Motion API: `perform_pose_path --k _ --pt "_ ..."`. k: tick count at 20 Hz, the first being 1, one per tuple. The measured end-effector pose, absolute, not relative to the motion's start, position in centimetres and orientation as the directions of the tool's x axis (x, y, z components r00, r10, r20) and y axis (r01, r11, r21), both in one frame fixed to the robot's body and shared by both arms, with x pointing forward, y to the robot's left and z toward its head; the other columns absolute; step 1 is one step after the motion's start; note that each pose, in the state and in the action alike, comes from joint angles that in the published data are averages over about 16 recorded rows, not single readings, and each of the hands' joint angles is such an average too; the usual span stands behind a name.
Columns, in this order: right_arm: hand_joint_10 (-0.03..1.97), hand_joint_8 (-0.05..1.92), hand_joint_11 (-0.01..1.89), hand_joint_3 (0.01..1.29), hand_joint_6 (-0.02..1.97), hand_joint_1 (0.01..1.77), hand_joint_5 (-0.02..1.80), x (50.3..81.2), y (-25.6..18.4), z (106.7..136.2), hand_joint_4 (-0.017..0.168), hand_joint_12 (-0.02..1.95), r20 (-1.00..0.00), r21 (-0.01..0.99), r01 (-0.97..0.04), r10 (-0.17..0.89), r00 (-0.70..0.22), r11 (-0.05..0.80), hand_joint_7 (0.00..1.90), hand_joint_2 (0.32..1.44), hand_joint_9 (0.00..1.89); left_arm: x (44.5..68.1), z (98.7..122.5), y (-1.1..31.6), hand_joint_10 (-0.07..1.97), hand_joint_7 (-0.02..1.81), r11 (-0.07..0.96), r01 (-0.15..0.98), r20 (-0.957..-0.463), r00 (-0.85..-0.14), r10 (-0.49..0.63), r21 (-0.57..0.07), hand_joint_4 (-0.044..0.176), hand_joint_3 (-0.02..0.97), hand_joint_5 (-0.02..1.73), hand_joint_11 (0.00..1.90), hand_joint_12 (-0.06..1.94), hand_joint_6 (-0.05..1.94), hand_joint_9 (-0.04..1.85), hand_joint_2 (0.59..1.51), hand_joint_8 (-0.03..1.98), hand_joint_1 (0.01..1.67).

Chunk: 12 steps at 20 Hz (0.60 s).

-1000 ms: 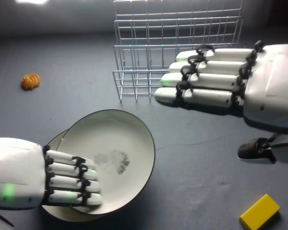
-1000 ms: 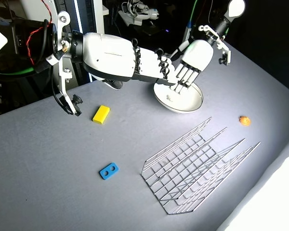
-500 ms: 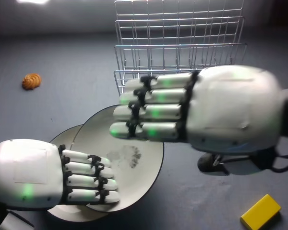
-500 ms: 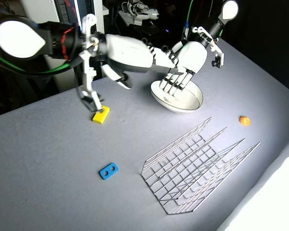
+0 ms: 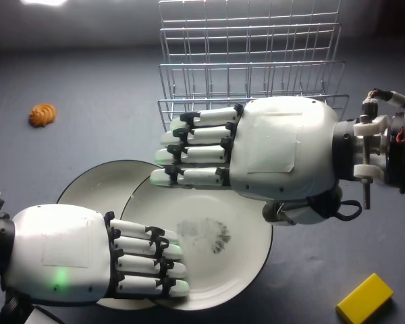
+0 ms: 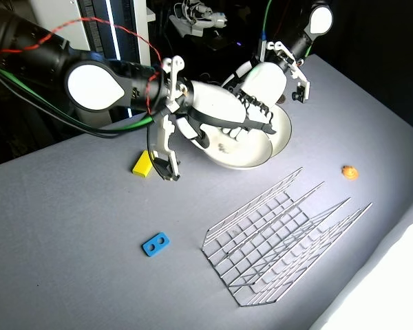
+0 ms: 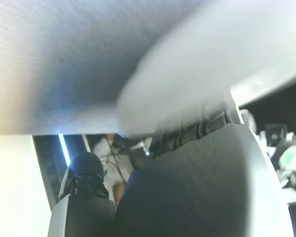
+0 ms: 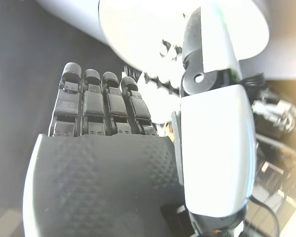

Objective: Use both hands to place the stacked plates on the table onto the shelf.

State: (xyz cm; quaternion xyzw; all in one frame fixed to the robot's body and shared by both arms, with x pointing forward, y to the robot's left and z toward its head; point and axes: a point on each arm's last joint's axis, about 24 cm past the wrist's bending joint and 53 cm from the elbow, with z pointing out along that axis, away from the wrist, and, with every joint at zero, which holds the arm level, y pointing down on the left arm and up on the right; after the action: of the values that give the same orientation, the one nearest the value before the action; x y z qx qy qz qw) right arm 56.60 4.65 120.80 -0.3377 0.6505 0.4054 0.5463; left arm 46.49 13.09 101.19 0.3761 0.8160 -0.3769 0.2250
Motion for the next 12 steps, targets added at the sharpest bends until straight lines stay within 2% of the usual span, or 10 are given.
perform_pose_path --k 4,12 --pt "0.02 0.01 0.02 0.02 0.02 1.16 0.02 57.6 4.7 121.8 -0.001 0.26 -0.986 0.151 -0.875 0.012 -0.164 0.460 0.01 0.97 0.01 46.7 101.1 13.3 -0.02 0.00 0.443 0.774 -0.647 -0.626 0.435 -0.452 -0.005 0.011 0.00 0.01 -0.02 -0.01 -0.01 1.197 -0.01 0.02" --pt "0.02 0.01 0.01 0.02 0.02 1.19 0.02 58.8 3.9 123.3 -0.001 0.19 -0.986 0.156 -0.857 0.028 -0.163 0.492 0.01 0.97 0.01 47.6 101.0 14.5 -0.02 -0.01 0.483 0.743 -0.635 -0.658 0.404 -0.463 -0.003 0.011 -0.01 0.01 -0.01 -0.02 -0.01 1.196 -0.01 0.02"
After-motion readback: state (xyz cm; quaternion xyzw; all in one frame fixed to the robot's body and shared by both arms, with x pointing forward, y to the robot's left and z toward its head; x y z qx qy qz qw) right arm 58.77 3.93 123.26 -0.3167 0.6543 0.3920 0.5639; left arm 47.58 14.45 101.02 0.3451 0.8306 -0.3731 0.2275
